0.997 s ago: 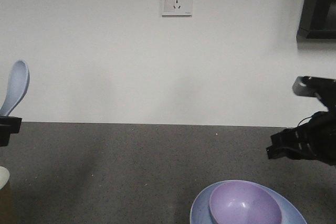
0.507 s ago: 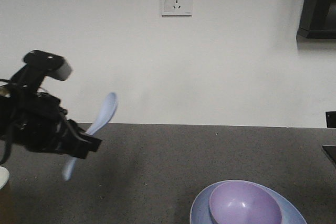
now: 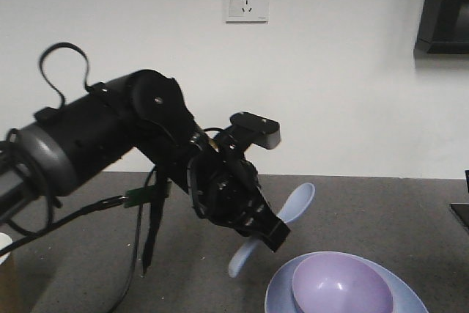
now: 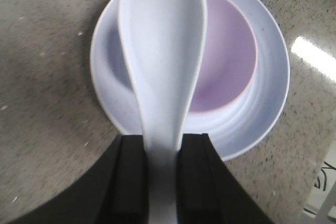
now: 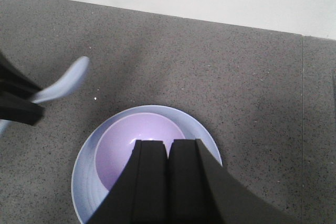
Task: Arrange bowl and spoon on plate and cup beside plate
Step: 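Move the left gripper over the bowl and drop the spoon inside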
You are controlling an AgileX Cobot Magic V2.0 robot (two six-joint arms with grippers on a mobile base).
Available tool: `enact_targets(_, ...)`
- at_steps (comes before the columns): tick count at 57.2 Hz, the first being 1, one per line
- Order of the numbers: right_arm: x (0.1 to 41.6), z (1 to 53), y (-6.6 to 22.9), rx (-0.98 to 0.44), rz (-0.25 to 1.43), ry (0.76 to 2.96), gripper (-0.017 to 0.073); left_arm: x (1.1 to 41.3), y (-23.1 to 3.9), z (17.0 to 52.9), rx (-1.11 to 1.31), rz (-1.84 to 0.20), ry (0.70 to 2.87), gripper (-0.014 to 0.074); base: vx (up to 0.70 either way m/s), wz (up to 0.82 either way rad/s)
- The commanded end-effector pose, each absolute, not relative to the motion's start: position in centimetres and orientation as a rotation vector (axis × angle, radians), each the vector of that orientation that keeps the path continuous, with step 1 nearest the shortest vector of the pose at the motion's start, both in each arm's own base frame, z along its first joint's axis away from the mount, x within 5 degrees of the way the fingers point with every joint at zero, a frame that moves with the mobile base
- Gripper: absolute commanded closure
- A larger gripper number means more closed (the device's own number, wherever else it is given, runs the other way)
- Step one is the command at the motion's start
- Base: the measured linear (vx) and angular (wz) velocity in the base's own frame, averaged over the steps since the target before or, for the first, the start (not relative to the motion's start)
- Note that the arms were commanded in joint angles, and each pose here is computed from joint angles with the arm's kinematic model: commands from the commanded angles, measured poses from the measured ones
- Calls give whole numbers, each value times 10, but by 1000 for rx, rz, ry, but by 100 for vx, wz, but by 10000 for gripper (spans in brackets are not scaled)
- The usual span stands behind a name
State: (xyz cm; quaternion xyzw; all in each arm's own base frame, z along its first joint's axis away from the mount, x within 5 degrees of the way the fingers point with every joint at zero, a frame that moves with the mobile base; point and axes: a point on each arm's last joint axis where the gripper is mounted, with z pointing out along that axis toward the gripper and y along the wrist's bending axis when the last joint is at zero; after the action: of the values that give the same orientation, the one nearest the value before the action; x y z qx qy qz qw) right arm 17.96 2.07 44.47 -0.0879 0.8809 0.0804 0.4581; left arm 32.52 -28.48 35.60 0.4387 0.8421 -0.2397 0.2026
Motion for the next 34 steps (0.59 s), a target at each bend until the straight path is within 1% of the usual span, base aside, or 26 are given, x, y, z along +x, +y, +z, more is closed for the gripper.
enact_targets(1,176,461,20,-213,173,2067,571,319,-298,379,1180,-746,2261,594,0,0)
enact_targets(10,176,461,20,-213,173,2067,571,324,-319,360,1197,-764,2287,594,0,0)
enact_targets(22,176,461,20,-214,173,2068,571,327,-333,344,1179,-776,2295,575,0,0)
enact_targets(28,176,461,20,-213,174,2068,571,325,-337,343,1191,-782,2293,522,0,0)
enact_targets(34,176,461,20,-213,174,2068,571,323,-339,343,1195,-784,2289,430,0,0)
